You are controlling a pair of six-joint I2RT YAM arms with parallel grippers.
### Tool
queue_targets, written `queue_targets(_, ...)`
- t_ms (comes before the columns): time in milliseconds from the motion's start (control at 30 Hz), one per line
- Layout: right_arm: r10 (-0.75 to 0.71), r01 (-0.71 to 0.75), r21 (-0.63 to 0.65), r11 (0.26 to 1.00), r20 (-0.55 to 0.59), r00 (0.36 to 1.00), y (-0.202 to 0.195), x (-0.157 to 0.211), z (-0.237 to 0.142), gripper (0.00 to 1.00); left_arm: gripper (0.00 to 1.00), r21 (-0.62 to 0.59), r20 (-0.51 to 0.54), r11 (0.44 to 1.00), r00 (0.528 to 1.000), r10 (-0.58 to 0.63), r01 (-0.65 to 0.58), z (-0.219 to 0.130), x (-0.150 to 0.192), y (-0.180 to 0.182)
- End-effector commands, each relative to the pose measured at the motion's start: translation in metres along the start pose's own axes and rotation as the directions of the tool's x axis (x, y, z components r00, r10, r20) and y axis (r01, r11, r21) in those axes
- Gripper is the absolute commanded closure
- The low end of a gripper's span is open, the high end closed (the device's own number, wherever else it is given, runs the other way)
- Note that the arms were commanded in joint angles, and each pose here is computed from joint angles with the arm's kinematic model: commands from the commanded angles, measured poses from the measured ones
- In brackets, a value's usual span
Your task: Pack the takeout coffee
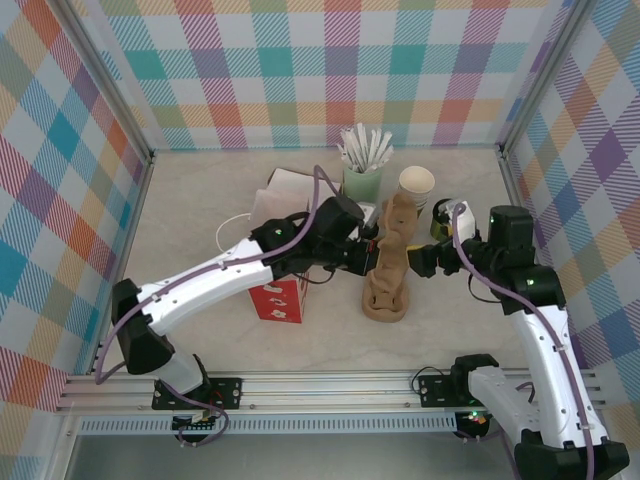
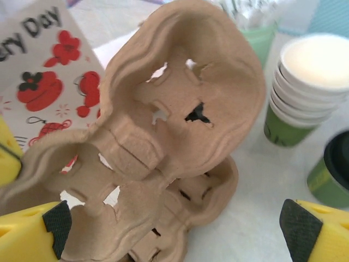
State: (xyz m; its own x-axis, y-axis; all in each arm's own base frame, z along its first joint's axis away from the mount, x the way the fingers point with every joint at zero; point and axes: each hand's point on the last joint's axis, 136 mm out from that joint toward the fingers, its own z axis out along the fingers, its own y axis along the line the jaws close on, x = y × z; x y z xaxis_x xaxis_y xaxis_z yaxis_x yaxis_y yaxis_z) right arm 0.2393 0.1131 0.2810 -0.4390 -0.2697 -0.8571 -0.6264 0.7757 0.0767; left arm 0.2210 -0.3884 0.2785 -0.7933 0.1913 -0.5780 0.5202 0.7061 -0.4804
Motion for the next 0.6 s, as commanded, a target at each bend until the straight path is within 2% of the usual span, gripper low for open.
queue_targets(0,-0.316,0.341,-0.125,0.932,0.179,0.932,0.03,-0.024,-0.006,0.0,1.0,0.055,0.012,0.998,1.0,0.009,-0.009,-0.034,-0.009,-0.004)
queue_targets(200,-0.483,0.528,-0.11,0.842,0.285,0.828,0.039,-0.044,-0.001,0.0,1.0,0.078,0.043,0.997,0.999,0.009,-0.013,-0.052,-0.012,-0.003)
queue_targets(367,-0.581,0.614,-0.115,0.781,0.225,0.782,0.045,-0.049,0.021,0.01,1.0,0.09,0.066,0.996,0.998,0.009,-0.015,-0.057,-0.012,-0.003)
queue_targets(567,-0.621,0.646,-0.14,0.751,0.184,0.762,0.051,-0.053,0.044,0.05,1.0,0.095,0.069,0.995,0.998,0.009,-0.015,-0.057,-0.012,-0.003)
